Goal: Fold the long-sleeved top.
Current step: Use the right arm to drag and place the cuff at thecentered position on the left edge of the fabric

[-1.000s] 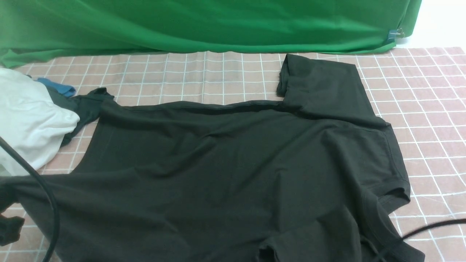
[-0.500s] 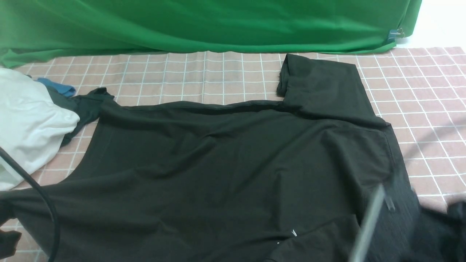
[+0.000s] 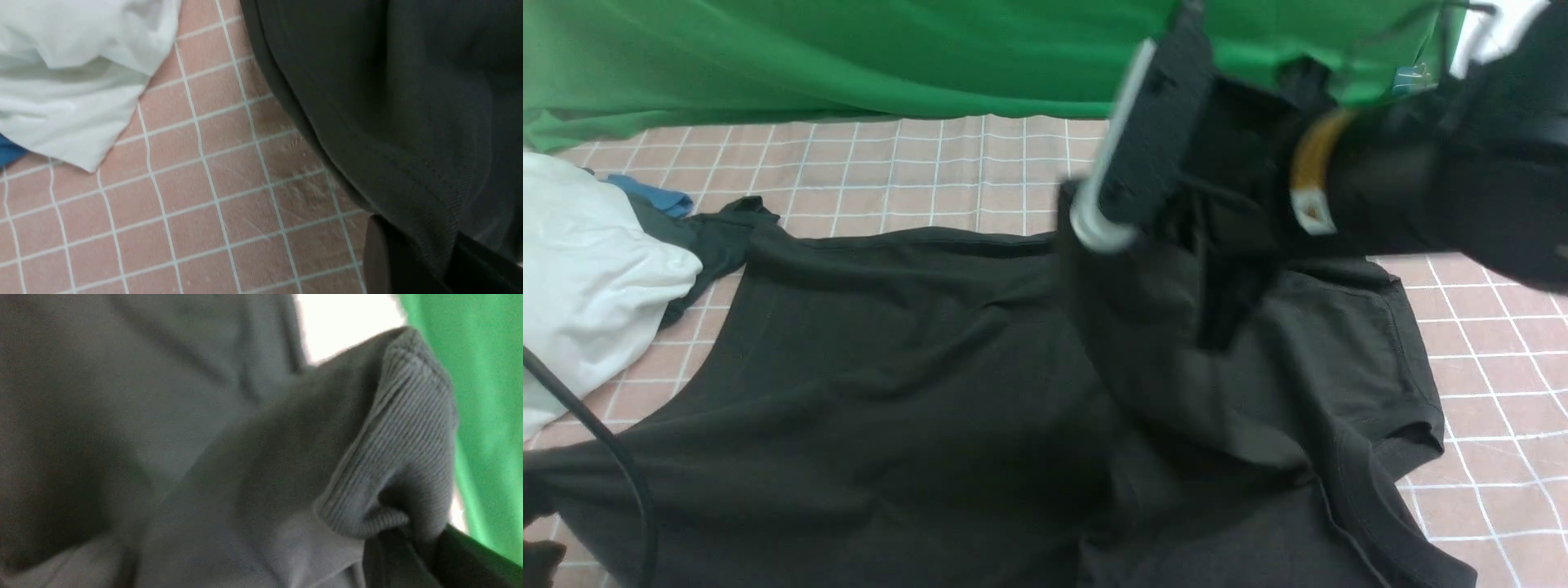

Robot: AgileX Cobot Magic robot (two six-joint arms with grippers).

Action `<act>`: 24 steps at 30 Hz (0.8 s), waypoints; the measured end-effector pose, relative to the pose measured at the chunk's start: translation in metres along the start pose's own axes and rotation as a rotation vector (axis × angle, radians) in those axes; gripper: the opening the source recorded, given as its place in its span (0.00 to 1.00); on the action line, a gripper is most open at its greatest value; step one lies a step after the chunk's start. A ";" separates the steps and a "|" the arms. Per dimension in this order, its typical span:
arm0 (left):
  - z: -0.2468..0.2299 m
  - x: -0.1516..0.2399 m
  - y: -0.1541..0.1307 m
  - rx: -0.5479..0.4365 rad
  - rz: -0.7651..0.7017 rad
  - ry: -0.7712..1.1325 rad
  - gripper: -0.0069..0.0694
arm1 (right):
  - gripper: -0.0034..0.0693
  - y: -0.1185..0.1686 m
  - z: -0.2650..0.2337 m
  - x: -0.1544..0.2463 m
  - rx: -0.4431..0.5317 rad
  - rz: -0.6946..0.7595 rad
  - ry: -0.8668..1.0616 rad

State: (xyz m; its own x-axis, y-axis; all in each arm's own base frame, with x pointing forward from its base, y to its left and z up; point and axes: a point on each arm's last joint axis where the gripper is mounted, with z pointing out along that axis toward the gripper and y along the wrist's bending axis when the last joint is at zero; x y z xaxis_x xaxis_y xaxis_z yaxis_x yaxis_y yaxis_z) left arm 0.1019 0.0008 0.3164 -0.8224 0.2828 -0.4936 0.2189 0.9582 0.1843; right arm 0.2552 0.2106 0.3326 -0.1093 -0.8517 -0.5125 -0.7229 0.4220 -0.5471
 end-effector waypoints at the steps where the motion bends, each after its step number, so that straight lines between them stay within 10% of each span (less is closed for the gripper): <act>1: 0.000 0.000 0.000 0.001 0.000 0.004 0.14 | 0.18 -0.003 0.008 -0.003 0.012 -0.030 -0.024; 24: 0.000 0.001 -0.001 0.006 -0.001 0.015 0.14 | 0.18 -0.019 0.076 -0.008 0.105 -0.216 -0.211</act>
State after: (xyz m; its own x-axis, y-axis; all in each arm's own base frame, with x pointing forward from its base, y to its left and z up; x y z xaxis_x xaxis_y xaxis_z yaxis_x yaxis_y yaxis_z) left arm 0.1007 0.0007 0.3157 -0.8303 0.2811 -0.4813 0.2210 0.9588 0.1786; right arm 0.3214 0.2330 0.2973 0.1913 -0.8465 -0.4969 -0.6387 0.2770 -0.7179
